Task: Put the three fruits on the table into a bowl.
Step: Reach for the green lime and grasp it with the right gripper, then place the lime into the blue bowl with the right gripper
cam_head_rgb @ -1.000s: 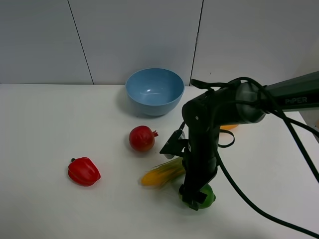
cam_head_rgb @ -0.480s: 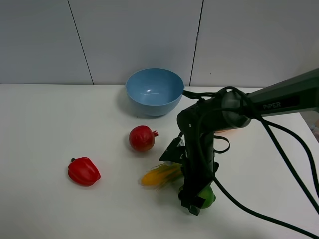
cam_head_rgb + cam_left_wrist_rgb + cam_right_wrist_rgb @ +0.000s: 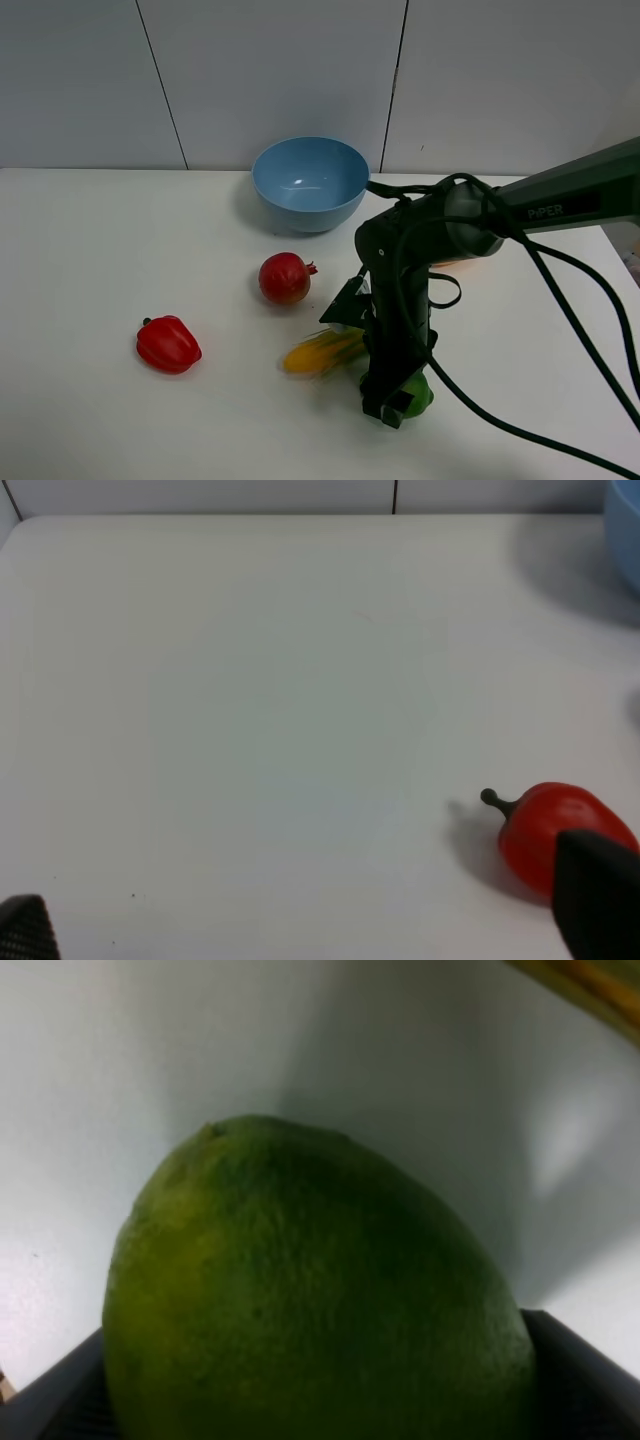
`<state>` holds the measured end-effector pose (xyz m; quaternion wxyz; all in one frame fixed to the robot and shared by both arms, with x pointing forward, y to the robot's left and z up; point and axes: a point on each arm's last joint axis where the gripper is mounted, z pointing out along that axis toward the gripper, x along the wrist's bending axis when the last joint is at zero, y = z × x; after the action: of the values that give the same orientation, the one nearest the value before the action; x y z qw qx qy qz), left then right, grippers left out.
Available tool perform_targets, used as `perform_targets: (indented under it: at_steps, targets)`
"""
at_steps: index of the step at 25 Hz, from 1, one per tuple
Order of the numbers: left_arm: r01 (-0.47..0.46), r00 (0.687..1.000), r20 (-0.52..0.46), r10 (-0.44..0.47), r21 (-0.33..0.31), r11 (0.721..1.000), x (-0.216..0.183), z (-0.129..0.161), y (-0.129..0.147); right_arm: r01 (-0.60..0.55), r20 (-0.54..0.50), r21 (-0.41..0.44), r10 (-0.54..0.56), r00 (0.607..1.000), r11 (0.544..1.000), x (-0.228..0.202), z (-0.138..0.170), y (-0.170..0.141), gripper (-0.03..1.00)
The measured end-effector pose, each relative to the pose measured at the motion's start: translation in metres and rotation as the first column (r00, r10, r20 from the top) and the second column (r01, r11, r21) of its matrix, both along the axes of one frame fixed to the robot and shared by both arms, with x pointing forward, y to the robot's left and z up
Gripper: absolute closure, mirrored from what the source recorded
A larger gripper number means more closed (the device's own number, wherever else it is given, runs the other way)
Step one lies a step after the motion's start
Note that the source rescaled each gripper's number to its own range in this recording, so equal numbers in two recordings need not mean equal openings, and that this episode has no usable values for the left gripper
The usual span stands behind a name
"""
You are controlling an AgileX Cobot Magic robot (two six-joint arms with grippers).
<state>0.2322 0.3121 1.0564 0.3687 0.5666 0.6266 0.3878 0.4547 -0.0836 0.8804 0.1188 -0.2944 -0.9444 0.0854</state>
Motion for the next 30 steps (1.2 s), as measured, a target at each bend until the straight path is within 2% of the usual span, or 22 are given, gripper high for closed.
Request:
perform_targets:
  at_steps: [8,14,17,22,26,30]
  targets:
    - [0.000,1.000,0.000,0.000,0.000,1.000,0.000,0.000,0.000,0.008,-0.007,-0.002,-0.008,1.000,1.000,0.003,0.008,0.003,0.74]
    - [0.000,1.000,0.000,0.000,0.000,1.000,0.000,0.000,0.000,0.012,0.138,0.130,-0.030,0.990,0.991,0.035,0.074,0.031,0.74]
    - [0.000,1.000,0.000,0.000,0.000,1.000,0.000,0.000,0.000,0.042,0.257,0.247,-0.107,0.960,0.968,0.065,0.117,0.045,0.74]
    - [-0.001,1.000,0.000,0.001,0.001,1.000,0.000,0.000,0.000,0.072,0.420,0.422,-0.266,0.868,0.904,0.122,0.180,0.043,0.74]
    - [-0.002,1.000,0.000,0.002,0.003,1.000,0.000,0.000,0.000,0.139,0.455,0.474,-0.377,0.807,0.869,0.174,0.182,0.034,0.74]
    - [-0.002,1.000,0.000,0.002,0.003,1.000,0.000,0.000,0.000,0.194,0.452,0.489,-0.437,0.778,0.850,0.215,0.151,0.035,0.74]
